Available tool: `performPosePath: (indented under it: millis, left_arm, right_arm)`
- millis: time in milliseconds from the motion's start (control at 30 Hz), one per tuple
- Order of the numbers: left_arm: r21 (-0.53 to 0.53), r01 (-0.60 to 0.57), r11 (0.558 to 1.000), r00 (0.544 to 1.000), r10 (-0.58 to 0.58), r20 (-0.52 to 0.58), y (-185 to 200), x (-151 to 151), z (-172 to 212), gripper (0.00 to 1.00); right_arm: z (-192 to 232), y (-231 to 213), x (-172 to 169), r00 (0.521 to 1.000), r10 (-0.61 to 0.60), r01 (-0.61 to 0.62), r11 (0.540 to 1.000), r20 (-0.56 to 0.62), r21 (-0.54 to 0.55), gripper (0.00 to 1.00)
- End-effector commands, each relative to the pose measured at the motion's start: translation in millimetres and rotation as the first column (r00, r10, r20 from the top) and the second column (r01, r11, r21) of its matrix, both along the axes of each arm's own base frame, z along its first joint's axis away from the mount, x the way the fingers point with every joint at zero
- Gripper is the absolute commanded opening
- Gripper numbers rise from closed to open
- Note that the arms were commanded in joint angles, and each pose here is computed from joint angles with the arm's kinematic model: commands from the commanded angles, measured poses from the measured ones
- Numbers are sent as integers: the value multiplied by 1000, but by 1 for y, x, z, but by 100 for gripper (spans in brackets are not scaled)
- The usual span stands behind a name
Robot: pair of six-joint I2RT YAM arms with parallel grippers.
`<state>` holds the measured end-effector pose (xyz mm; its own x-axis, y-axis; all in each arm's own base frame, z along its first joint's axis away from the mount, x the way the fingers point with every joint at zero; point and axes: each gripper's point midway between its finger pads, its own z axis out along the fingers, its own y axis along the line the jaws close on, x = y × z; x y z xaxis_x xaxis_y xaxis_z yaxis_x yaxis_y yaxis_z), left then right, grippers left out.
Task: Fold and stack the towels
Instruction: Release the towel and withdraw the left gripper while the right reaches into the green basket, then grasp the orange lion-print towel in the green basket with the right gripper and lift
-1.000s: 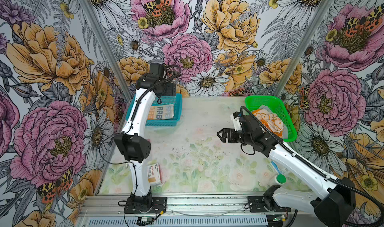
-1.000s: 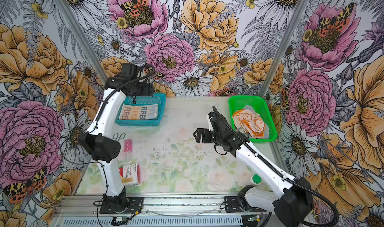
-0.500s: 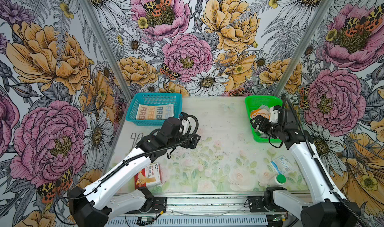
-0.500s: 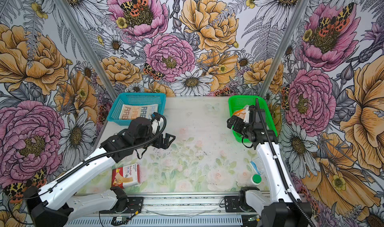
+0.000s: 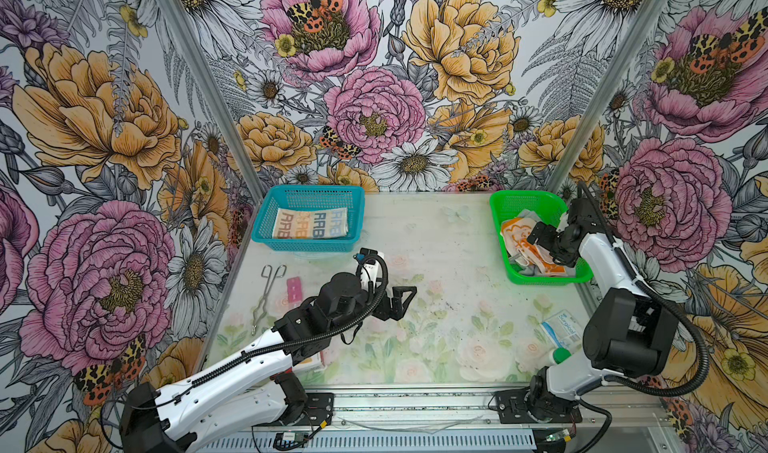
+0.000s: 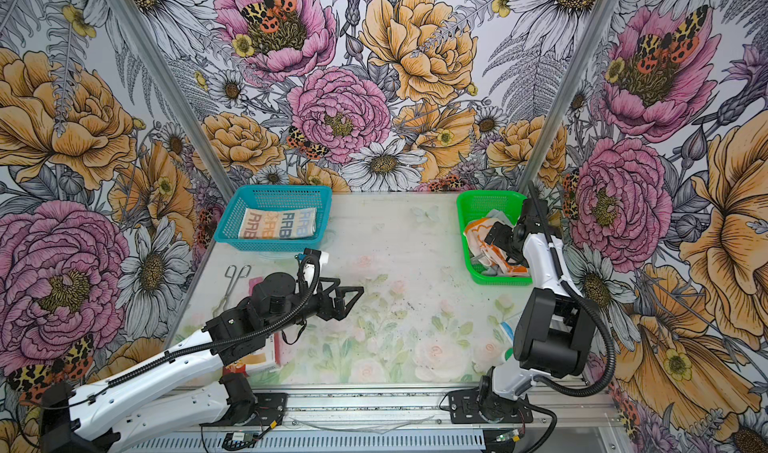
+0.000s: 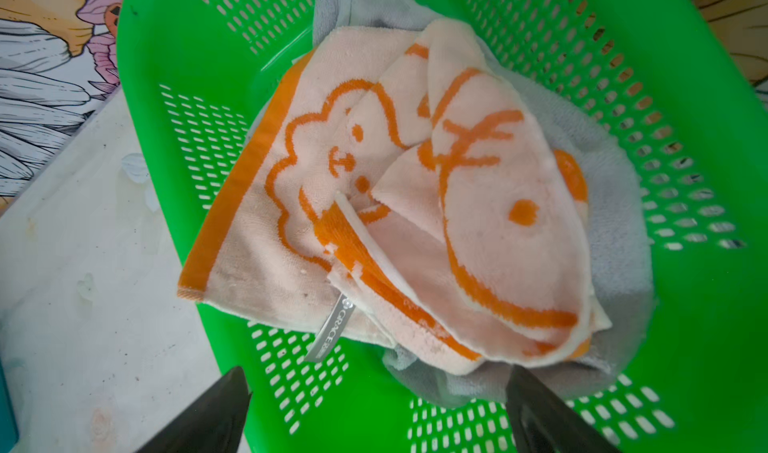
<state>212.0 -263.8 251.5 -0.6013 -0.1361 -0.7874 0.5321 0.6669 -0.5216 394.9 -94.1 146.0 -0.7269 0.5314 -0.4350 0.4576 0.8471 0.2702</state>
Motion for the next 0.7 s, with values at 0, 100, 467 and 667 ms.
performPosePath:
  millis: [0, 100, 467, 667]
  left_arm:
    - [-34, -33, 999, 999, 33, 11, 4, 3, 6, 99]
    - [-49, -52, 997, 999, 52, 1, 8, 3, 3, 99]
    - [-87, -93, 992, 995, 91, -29, 21, 9, -2, 99]
    - [-103, -94, 990, 995, 90, -42, 20, 9, -4, 99]
  right_arm:
    - [9, -18, 27, 999, 5, -1, 997, 49, -75, 95]
    - [-11, -19, 35, 1000, 8, -7, 998, 6, -62, 91]
    - [-46, 18, 39, 993, 93, -94, 995, -69, -14, 58]
    - [-39, 22, 35, 993, 98, -101, 994, -62, -39, 19]
